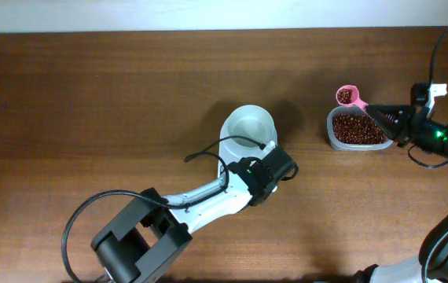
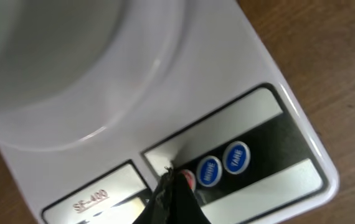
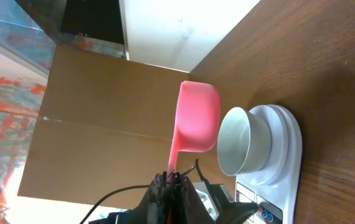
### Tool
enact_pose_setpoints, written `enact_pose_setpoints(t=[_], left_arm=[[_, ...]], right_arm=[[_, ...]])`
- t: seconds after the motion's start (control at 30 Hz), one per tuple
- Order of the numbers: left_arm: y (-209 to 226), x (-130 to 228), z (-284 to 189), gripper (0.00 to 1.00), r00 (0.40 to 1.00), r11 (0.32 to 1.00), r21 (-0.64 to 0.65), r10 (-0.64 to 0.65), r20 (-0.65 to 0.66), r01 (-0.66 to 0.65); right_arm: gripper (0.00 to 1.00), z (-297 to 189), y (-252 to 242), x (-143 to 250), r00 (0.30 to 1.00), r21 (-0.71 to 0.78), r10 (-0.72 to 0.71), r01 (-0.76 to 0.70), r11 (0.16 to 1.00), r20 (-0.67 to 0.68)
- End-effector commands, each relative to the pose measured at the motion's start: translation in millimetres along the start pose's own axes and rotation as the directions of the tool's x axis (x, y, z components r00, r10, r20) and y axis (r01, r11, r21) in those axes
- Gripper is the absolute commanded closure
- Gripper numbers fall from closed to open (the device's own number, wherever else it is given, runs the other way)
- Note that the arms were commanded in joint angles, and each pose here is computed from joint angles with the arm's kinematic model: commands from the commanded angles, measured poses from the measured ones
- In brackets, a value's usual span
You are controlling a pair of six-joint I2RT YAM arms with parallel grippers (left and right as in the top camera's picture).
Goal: Scoop and weigh 50g on scale
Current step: 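Lift the filled scoop out of the bean tub with the right gripper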
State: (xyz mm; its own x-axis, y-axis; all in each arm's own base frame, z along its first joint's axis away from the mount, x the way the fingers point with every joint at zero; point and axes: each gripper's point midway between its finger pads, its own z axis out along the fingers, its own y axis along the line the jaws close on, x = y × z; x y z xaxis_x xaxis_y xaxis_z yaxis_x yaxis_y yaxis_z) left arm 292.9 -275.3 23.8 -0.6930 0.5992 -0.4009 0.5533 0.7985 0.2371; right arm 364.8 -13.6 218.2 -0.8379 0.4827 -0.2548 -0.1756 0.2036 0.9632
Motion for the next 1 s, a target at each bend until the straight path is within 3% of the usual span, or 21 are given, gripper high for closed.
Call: enact_pose_setpoints(t=[0.0,0.4,0.97], left_arm=[[6.6,-19.1,-7.7,1.00,0.999,0.999,-0.036,0.003,0.048,-0.001],[-8.8,-15.5,-7.2,1.00,0.999,0.998,0.051,0.035,0.032,-0.036],[-9.5,-2.8,5.8,1.00,0.999,0.998,0.037,0.051,-0.016,-0.050]], right_arm=[[0.96,2.9,-2.9,2.4,1.000,0.000,-0.010,0.010,1.000,-0.009],[0.96,2.9,-2.8,2.4,1.000,0.000,-0.011,0.011,1.000,-0.009],[0.96,2.8,-10.0,3.5,1.000,0.042,-0.002,0.002,0.999,-0.012]])
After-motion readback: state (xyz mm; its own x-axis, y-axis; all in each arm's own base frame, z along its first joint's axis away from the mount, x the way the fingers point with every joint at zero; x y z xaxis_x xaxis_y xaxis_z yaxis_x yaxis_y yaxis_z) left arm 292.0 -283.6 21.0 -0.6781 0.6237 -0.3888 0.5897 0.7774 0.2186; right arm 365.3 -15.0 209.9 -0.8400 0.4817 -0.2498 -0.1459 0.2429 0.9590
